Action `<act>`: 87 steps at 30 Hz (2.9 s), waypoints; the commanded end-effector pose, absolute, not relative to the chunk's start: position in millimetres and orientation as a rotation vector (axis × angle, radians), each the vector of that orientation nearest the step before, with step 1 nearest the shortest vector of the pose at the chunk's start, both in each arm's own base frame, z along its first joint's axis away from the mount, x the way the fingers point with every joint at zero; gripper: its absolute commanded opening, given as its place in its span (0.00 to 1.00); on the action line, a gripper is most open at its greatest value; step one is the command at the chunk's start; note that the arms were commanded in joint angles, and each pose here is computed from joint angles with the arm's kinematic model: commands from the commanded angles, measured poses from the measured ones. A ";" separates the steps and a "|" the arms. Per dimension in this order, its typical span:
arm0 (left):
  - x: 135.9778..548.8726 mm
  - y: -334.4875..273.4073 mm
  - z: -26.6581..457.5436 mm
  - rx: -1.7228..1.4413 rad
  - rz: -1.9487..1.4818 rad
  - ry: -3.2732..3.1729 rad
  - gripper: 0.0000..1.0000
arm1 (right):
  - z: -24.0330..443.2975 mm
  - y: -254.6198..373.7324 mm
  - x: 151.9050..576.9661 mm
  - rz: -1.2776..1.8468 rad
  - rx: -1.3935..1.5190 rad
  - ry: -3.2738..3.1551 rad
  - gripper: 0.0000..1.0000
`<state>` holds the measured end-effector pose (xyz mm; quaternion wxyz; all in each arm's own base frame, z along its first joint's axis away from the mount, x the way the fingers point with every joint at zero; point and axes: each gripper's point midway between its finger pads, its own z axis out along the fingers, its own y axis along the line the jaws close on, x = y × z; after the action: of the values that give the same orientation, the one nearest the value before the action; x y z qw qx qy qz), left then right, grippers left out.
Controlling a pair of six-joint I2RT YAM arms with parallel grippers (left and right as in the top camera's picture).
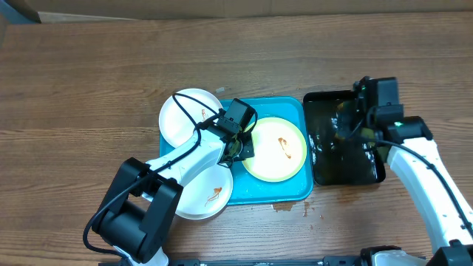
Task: Clean dirty plates on tray and stack at the side
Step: 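Lift the sponge with the right gripper out of the black tray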
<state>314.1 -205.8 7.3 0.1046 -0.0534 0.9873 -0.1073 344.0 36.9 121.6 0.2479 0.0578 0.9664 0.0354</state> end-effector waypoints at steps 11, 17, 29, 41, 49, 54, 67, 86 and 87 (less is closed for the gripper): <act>313.9 -187.8 -1.7 -0.214 -0.199 2.917 0.04 | 103.6 23.3 335.9 -0.255 0.335 2.647 0.04; 314.6 -175.3 -3.1 -0.327 -0.174 2.925 0.04 | 95.9 18.7 331.7 -0.335 0.370 2.657 0.04; 314.3 -174.9 -3.2 -0.326 -0.173 2.926 0.09 | 94.1 42.3 343.3 -0.150 0.198 2.686 0.04; 313.0 -174.1 -3.5 -0.321 -0.167 2.932 0.13 | 54.4 33.2 329.2 -0.129 0.216 2.736 0.07; 313.0 -174.1 -3.5 -0.316 -0.166 2.932 0.13 | 39.8 34.4 330.3 -0.126 0.215 2.751 0.39; 313.2 -174.1 -3.5 -0.316 -0.166 2.932 0.13 | 40.5 34.7 332.1 -0.123 0.215 2.744 0.42; 313.0 -174.1 -3.5 -0.317 -0.167 2.932 0.15 | 16.1 33.2 324.0 -0.154 0.221 2.818 0.47; 313.2 -174.2 -3.5 -0.317 -0.167 2.932 0.17 | 25.8 35.9 337.6 -0.149 0.211 2.803 0.04; 313.3 -174.3 -3.5 -0.317 -0.167 2.931 0.17 | 35.5 36.7 341.0 -0.145 0.211 2.792 0.04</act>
<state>315.2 -186.8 5.5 0.0986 -0.0977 0.9870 -0.0805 322.1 33.5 7.7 0.1365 0.0723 0.9862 -0.0594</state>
